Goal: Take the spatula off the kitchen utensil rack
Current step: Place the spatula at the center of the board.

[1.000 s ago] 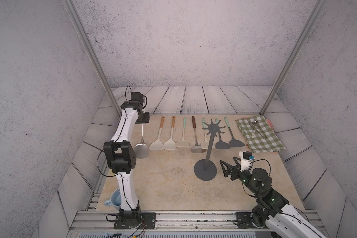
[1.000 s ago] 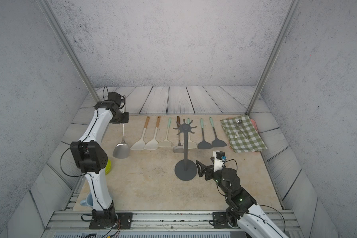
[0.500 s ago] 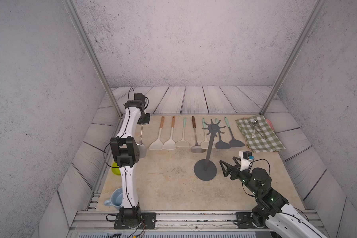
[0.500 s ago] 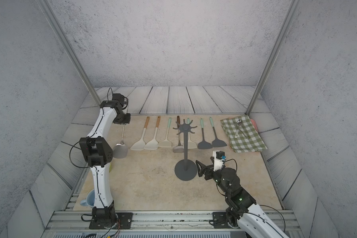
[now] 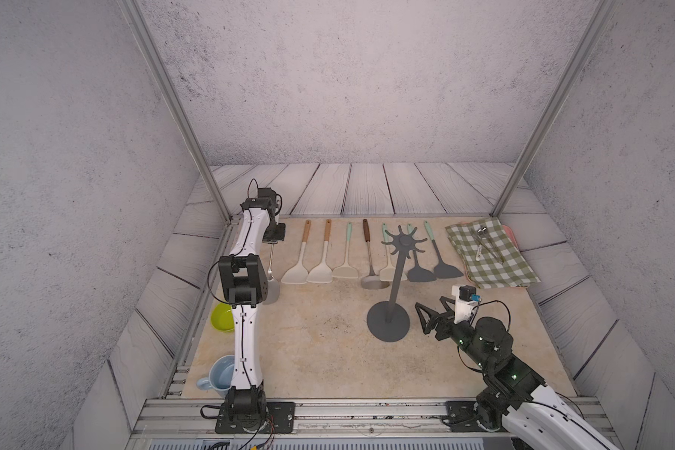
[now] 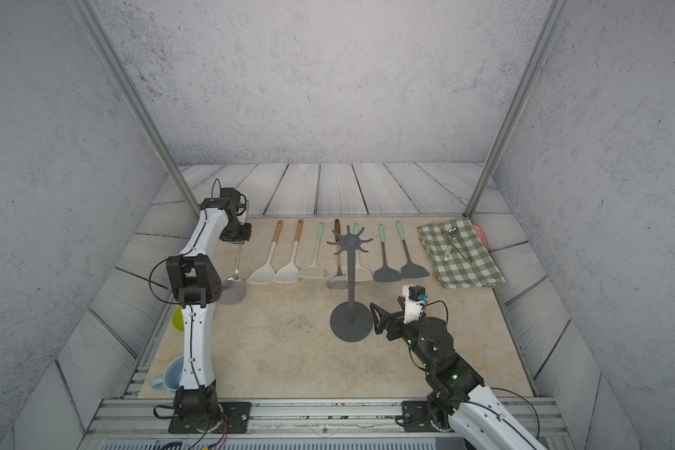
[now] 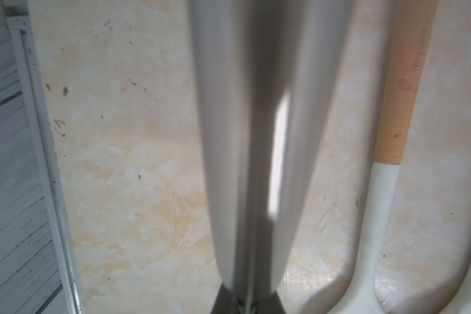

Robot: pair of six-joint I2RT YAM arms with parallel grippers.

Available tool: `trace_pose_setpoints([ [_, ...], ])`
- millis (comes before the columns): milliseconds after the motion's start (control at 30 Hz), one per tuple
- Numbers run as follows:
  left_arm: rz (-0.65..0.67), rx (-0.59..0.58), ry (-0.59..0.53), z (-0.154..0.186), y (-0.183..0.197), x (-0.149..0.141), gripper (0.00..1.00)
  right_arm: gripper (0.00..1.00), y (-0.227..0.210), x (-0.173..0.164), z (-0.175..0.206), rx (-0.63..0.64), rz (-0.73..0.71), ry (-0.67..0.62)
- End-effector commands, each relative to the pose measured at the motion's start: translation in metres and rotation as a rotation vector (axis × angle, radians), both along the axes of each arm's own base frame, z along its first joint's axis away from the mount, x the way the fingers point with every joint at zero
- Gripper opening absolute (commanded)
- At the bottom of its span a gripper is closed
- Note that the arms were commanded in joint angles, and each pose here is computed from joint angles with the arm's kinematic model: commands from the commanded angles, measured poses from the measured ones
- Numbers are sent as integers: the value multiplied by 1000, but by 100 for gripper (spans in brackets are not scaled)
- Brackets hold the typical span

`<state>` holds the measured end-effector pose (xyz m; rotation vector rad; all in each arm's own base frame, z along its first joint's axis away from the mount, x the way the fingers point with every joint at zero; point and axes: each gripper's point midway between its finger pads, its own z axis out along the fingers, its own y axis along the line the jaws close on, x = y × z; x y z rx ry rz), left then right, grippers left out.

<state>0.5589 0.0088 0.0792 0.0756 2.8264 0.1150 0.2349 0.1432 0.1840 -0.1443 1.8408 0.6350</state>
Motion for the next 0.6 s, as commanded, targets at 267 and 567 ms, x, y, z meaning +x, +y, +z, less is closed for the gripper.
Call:
trace_pose_setpoints([
  [267,18,-58,29,-31,-1,7,0,99,0,1,-4,-4,-1,2],
  [567,26,-79,86,-61,-3,4,0,99,0,1,-4,-5,-3,4],
])
